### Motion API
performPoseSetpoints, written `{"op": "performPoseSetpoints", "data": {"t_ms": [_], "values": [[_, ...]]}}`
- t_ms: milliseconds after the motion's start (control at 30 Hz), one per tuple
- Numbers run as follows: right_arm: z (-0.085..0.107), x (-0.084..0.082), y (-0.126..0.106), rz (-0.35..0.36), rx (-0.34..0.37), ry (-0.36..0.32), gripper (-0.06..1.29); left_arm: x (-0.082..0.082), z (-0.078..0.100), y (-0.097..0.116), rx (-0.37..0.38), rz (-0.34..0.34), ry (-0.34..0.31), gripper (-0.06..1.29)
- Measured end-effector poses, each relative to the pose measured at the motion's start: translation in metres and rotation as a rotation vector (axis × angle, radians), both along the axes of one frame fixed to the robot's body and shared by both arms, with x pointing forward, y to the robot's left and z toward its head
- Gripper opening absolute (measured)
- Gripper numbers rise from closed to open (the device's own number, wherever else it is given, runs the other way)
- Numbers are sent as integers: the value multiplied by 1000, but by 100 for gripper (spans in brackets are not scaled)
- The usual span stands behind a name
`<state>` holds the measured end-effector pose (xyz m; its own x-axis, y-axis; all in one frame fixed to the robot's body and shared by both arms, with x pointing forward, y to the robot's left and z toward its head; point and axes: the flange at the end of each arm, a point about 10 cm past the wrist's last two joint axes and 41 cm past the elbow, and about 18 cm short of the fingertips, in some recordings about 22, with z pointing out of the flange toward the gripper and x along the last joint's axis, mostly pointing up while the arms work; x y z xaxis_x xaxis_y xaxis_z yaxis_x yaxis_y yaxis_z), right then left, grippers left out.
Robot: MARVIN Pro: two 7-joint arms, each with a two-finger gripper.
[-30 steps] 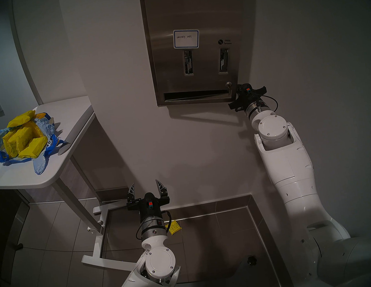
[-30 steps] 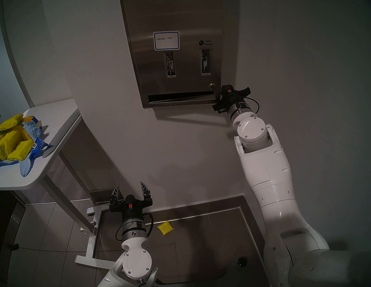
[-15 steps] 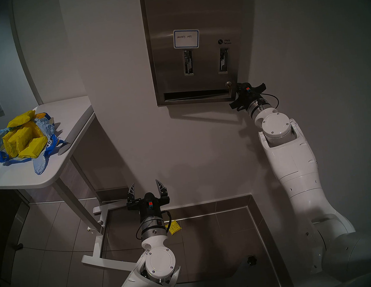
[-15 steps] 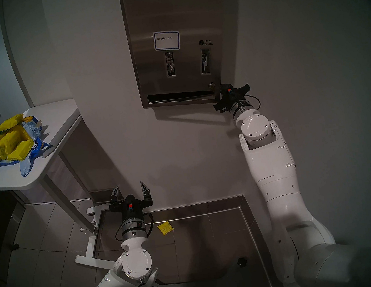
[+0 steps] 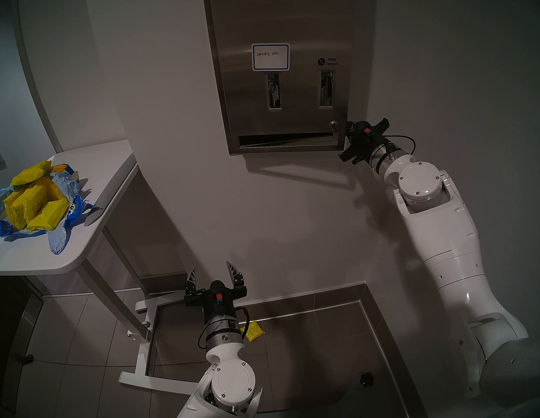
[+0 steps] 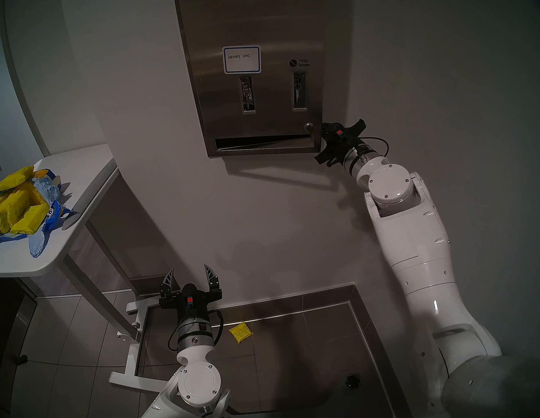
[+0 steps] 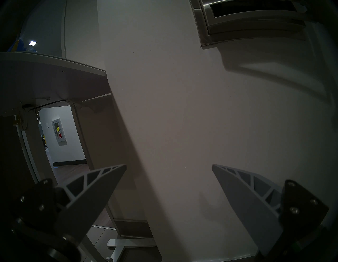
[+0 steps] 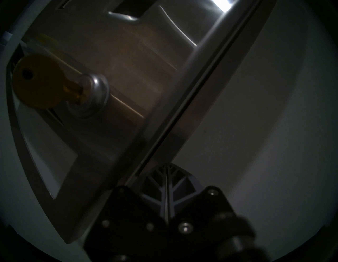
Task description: Open the dispenser door, put the pads inside, close the door
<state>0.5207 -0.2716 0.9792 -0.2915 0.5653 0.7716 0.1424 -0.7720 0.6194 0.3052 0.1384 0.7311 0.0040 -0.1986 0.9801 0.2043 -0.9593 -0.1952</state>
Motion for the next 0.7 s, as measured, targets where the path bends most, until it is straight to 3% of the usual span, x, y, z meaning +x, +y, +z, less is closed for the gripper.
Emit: {"op": "performPoseSetpoints", "data": {"t_ms": [333, 700], "values": [[10, -34, -25, 154, -47, -11, -4, 0, 0, 0, 0, 0, 0, 128], [14, -75, -66, 308, -33, -5, -4, 0, 0, 0, 1, 1, 0, 128]]}}
